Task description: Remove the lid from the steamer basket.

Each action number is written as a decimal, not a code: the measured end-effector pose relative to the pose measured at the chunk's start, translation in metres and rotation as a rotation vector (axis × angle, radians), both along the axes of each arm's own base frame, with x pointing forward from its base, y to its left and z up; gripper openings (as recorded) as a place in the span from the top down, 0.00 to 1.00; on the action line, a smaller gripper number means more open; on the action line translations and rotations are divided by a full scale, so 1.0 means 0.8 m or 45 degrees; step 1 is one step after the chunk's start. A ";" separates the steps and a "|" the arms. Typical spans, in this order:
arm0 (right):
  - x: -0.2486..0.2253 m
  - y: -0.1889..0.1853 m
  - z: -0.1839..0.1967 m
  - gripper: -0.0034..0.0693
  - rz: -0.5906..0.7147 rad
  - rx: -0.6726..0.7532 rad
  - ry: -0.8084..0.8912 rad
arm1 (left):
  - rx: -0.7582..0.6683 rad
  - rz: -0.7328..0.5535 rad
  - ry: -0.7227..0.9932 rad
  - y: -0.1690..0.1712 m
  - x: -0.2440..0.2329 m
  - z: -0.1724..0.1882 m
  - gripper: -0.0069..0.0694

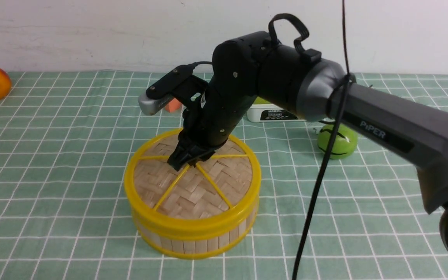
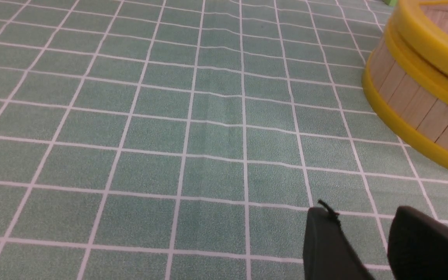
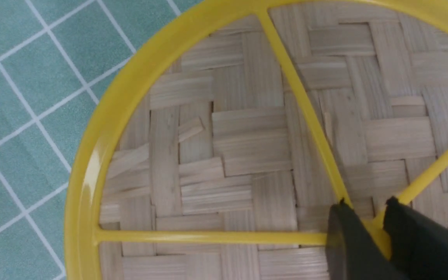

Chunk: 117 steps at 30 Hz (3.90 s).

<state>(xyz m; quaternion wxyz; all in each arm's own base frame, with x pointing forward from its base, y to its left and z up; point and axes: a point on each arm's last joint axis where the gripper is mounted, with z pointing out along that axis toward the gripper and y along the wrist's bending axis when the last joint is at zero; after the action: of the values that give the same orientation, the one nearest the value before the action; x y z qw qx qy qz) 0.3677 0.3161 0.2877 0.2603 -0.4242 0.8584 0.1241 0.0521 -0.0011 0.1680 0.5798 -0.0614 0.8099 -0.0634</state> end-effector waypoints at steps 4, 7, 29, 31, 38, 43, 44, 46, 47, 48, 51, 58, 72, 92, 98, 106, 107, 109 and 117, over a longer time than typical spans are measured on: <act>-0.017 -0.024 0.058 0.85 -0.003 -0.008 -0.089 | 0.000 0.000 0.000 0.000 0.000 0.000 0.60; -0.031 -0.056 0.103 0.85 -0.032 -0.006 -0.119 | 0.000 0.000 0.000 0.000 0.000 0.000 0.60; -0.091 -0.300 -0.006 0.85 -0.667 0.066 0.115 | 0.000 0.000 0.000 0.000 0.000 0.000 0.60; -0.087 -0.300 -0.024 0.85 -0.687 0.068 0.114 | 0.000 0.000 0.000 0.000 0.000 0.000 0.60; -0.063 -0.297 -0.065 0.85 -0.733 0.074 0.114 | 0.000 0.000 0.000 0.000 0.000 0.000 0.60; -0.053 -0.296 -0.089 0.85 -0.744 0.052 0.152 | 0.000 0.000 0.000 0.000 0.000 0.000 0.60; -0.051 -0.296 -0.093 0.84 -0.746 0.048 0.153 | 0.000 0.000 0.000 0.000 0.000 0.000 0.60; -0.048 -0.296 -0.096 0.84 -0.748 0.046 0.146 | 0.000 0.000 0.000 0.000 0.000 0.000 0.60; -0.046 -0.296 -0.100 0.81 -0.749 0.041 0.137 | 0.000 0.000 0.000 0.000 0.000 0.000 0.60; -0.045 -0.296 -0.101 0.79 -0.747 0.036 0.133 | 0.000 0.000 0.000 0.000 0.000 0.000 0.60; -0.043 -0.296 -0.100 0.68 -0.747 0.038 0.115 | 0.000 0.000 0.000 0.000 0.000 0.000 0.60; -0.071 -0.298 -0.021 0.33 -0.717 0.101 0.055 | 0.000 0.000 0.000 0.000 0.000 0.000 0.60; -0.274 -0.337 0.098 0.97 -0.684 0.373 -0.363 | 0.000 0.000 0.000 0.000 0.000 0.000 0.60; -0.359 -0.357 0.084 0.97 -0.689 0.539 -0.692 | 0.000 0.000 0.000 0.000 0.000 0.000 0.60; -0.358 -0.359 0.084 0.96 -0.689 0.519 -0.710 | 0.000 0.000 0.000 0.000 0.000 0.000 0.60; -0.357 -0.361 0.059 0.95 -0.716 0.534 -0.766 | 0.000 0.000 0.000 0.000 0.000 0.000 0.60; -0.359 -0.363 0.049 0.95 -0.727 0.544 -0.789 | 0.000 0.000 0.000 0.000 0.000 0.000 0.60; -0.360 -0.365 0.038 0.95 -0.746 0.554 -0.820 | 0.000 0.000 0.000 0.000 0.000 0.000 0.60; -0.378 -0.386 -0.080 0.95 -0.924 0.448 -0.973 | 0.000 0.000 0.000 0.000 0.000 0.000 0.60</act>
<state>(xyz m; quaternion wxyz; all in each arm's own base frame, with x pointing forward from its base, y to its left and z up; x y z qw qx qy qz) 0.0653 0.0070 0.2240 0.6462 -0.0663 0.7603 0.0051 0.0521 -0.0011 0.1680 0.5798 -0.0614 0.8099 -0.0634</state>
